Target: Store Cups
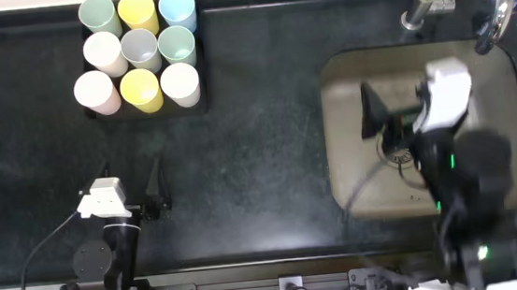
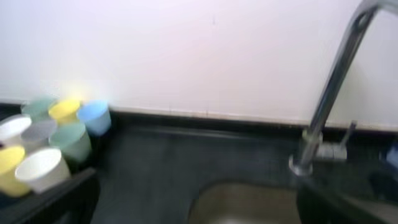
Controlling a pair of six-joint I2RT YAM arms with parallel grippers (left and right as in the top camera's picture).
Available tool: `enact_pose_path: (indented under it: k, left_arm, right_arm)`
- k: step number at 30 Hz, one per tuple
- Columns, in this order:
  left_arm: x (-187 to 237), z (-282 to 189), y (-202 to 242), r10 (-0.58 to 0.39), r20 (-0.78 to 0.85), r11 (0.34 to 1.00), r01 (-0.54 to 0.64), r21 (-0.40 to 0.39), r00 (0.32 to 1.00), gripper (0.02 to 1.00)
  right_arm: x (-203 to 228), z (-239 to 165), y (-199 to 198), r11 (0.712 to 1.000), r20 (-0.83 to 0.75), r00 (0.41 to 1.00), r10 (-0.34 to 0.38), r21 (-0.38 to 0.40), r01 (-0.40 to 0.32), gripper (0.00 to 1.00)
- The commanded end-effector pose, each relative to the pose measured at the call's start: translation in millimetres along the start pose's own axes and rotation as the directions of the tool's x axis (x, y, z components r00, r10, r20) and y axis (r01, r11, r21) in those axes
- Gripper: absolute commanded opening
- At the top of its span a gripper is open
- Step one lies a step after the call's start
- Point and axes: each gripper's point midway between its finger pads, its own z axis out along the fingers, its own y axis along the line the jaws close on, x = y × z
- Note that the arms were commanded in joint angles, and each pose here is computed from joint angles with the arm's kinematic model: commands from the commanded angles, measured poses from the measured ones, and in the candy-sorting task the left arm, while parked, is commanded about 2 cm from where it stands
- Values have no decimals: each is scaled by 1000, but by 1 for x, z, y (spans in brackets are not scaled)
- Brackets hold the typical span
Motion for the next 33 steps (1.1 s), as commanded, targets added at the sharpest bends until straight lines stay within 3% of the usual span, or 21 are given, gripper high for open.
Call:
enact_pose_path:
  k: [1, 9, 22, 28, 33]
  left_arm:
    - [-1, -1, -3, -10, 3, 1000, 10, 18, 1000, 1000]
    - [-1, -1, -3, -10, 3, 1000, 10, 18, 1000, 1000]
    - [0, -1, -3, -10, 3, 1000, 10, 18, 1000, 998]
    - [-1, -1, -3, -10, 3, 1000, 10, 18, 1000, 1000]
    - [-1, -1, -3, -10, 3, 1000, 10, 18, 1000, 1000]
  right_arm:
    - [27, -16, -1, 1000, 99, 995, -10, -6, 11, 998]
    - [77, -26, -4, 1000, 177, 984, -15, -11, 18, 998]
    - [109, -15, -8, 1000, 301, 953, -24, -12, 29, 998]
    - [111, -17, -26, 996, 298, 954, -24, 88, -3, 998]
    - [128, -14, -28, 995, 234, 972, -19, 97, -4, 998]
